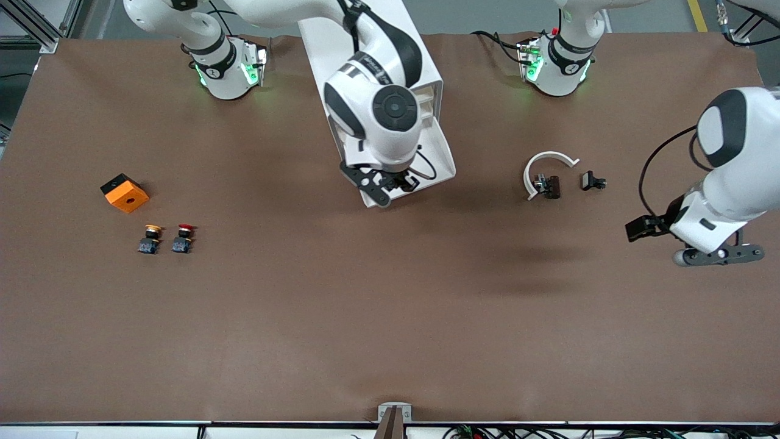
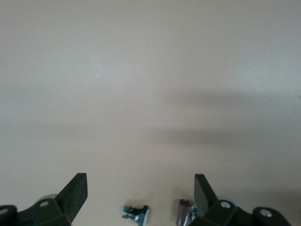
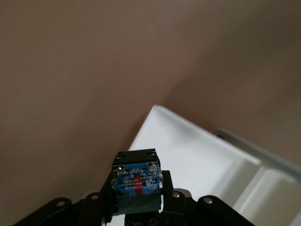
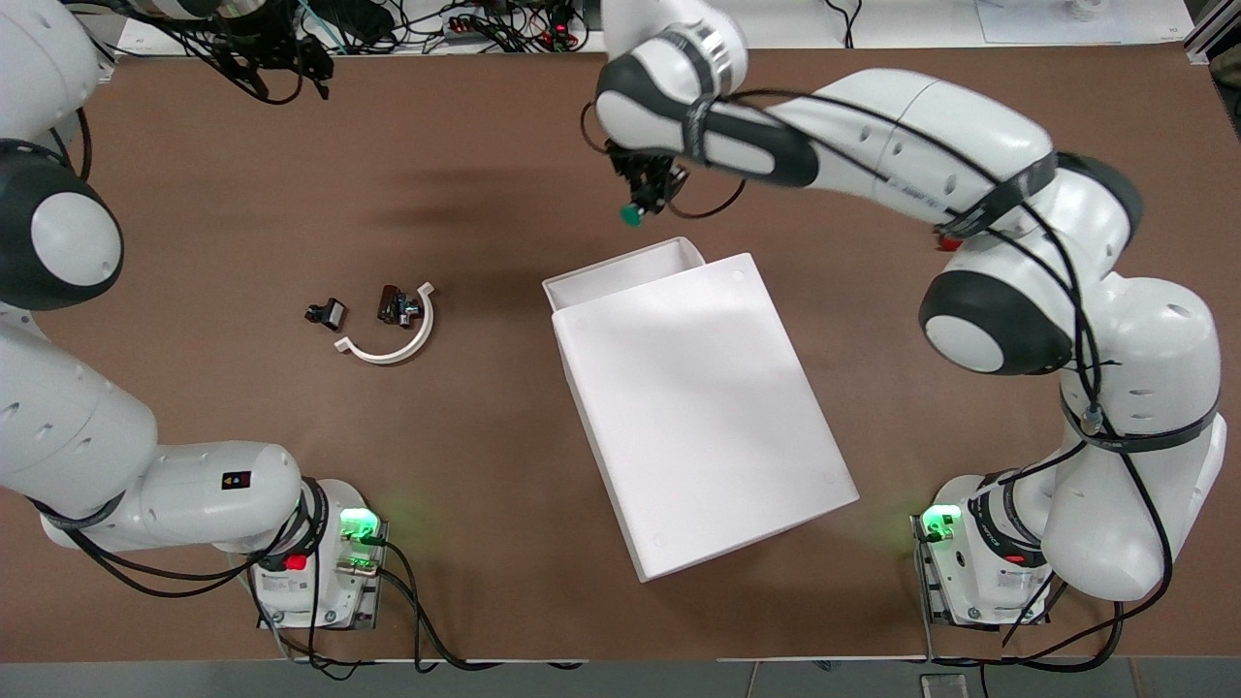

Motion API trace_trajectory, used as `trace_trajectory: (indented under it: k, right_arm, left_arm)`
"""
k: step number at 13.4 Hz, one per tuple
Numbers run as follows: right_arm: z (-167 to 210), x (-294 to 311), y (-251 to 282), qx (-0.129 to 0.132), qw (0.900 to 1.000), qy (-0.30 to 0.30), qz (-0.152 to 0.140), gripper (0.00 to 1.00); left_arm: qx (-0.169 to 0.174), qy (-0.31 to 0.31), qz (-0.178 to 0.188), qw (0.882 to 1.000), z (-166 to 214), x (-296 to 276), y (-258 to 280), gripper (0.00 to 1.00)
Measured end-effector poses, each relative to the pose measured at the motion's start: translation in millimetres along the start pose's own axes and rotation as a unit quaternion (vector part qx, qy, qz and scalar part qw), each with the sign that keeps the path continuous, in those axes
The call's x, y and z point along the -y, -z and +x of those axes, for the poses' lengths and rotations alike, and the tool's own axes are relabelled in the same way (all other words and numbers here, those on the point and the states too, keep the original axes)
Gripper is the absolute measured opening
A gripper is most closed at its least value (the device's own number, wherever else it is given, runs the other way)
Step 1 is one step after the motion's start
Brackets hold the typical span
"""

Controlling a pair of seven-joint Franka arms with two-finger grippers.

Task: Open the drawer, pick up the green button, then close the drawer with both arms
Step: 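Carry the green button with the right gripper toward the red button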

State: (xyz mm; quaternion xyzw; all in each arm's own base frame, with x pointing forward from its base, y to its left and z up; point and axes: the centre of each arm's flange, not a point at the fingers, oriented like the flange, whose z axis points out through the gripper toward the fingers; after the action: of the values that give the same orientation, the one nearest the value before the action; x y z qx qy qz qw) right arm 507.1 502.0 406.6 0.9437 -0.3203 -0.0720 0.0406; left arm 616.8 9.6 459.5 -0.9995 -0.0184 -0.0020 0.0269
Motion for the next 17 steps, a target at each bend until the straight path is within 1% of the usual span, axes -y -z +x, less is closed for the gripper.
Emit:
trace_trajectory:
  k: [2, 4, 5, 7, 8, 10, 11, 13, 14, 17]
  right_arm:
    - [40.2, -17.5, 19.0, -0.002, 0.999, 0.052, -0.004, 0.41]
    - [80.9, -37.2, 19.2, -0.007, 0.995, 0.101, -0.015, 0.41]
    - [101.5, -48.6, 16.3, -0.008, 0.992, 0.125, -0.019, 0.41]
    - [150.3, -78.8, 8.3, -0.007, 0.986, 0.168, -0.016, 0.41]
    - [175.3, -96.9, 2.4, -0.01, 0.982, 0.188, -0.018, 0.41]
    - [221.0, -135.8, -14.7, -0.026, 0.974, 0.224, -0.031, 0.41]
    - [239.7, -154.3, -23.7, -0.027, 0.971, 0.235, -0.03, 0.41]
    - [267.8, -186.2, -35.8, -0.023, 0.968, 0.247, -0.031, 0.41]
    - [276.0, -196.8, -39.7, -0.02, 0.968, 0.25, -0.031, 0.41]
    - [285.8, -211.9, -54.9, -0.026, 0.966, 0.255, -0.025, 0.41]
  left_arm:
    - [-0.002, 0.001, -0.003, 1.0, -7.3, 13.8, 17.3, 1.0]
    - [-0.005, 0.002, -0.003, 1.0, -14.8, 14.3, 34.4, 1.0]
    - [-0.006, 0.002, -0.002, 1.0, -18.6, 14.0, 42.4, 1.0]
    - [-0.003, 0.003, -0.001, 1.0, -25.4, 14.6, 61.0, 1.0]
    - [0.0, 0.004, 0.0, 1.0, -28.3, 15.2, 72.5, 1.0]
    - [0.001, 0.005, 0.0, 1.0, -31.5, 16.5, 98.0, 1.0]
    - [0.002, 0.006, -0.002, 1.0, -33.0, 16.5, 109.0, 1.0]
    - [0.007, 0.007, -0.008, 1.0, -36.3, 16.0, 123.5, 1.0]
    - [0.007, 0.006, -0.009, 1.0, -37.0, 14.4, 128.5, 1.0]
    - [0.006, -0.003, -0.008, 1.0, -37.7, 3.4, 134.2, 1.0]
